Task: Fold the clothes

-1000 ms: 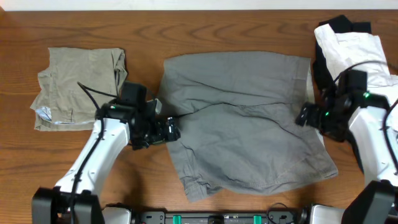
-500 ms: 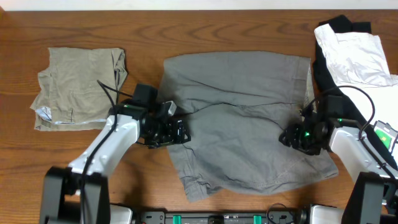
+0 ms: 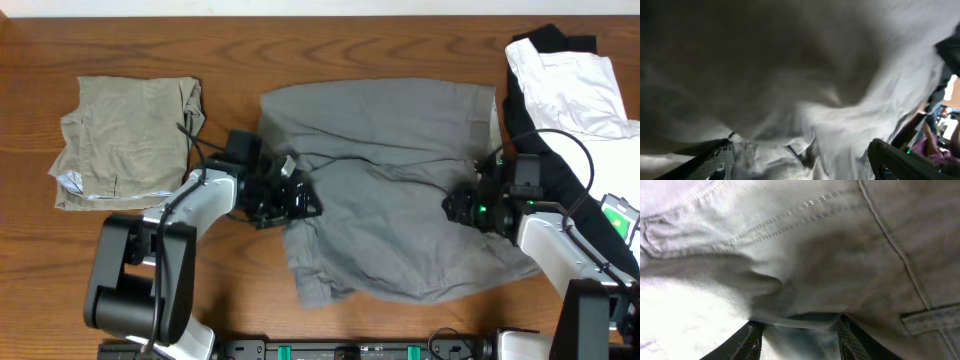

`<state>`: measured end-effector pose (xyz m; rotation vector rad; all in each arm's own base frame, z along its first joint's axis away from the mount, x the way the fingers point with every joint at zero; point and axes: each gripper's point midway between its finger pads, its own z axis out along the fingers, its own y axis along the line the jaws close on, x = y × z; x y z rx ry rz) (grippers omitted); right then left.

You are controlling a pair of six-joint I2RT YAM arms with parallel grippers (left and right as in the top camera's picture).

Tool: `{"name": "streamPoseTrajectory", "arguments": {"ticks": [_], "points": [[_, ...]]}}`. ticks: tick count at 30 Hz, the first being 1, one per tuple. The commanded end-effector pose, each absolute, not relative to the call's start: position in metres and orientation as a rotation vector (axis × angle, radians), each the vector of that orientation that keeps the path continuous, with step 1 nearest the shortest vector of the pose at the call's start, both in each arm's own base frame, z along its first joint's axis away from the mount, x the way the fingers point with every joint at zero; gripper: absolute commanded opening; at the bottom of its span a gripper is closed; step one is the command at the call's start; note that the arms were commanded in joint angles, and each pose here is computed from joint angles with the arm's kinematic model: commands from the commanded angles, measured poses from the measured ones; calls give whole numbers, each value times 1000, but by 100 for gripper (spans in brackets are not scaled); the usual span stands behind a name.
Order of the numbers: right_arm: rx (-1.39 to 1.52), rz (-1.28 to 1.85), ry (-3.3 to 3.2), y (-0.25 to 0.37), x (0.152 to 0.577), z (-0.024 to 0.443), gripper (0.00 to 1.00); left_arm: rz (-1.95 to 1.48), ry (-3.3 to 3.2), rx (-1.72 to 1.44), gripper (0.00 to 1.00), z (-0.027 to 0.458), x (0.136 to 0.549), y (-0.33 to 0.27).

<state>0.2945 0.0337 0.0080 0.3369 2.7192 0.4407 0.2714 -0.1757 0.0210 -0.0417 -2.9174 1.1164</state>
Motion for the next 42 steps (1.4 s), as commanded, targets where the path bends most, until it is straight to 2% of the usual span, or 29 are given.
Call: {"name": "streamPoseTrajectory", "arguments": {"ticks": [1,5,14,18,23,26,30,33,37,42], "points": [[364,400,2722,36,297,1,48,892,-2982,-7,88,-22,272,-156],[331,410,2712,45,306,-9,49,739,-3087,39,88,-35,288,-137],[421,438,2605,45,345,-29,52,790,-3201,227,88,-15,341,-98],[390,465,2575,48,360,-18,63,821,-3178,290,87,-3,349,-88],[297,466,2529,49,376,19,78,812,-3129,206,88,18,339,-88],[239,434,2516,41,378,49,81,804,-3112,220,92,36,330,-87],[219,294,2555,14,362,83,84,802,-3104,219,93,65,311,-87],[309,214,2598,-9,339,92,93,786,-3065,225,94,82,288,-88],[398,198,2646,-25,318,91,93,773,-2938,242,94,90,251,-95],[436,192,2663,-31,312,88,92,845,-2802,186,90,79,217,-120]]}}
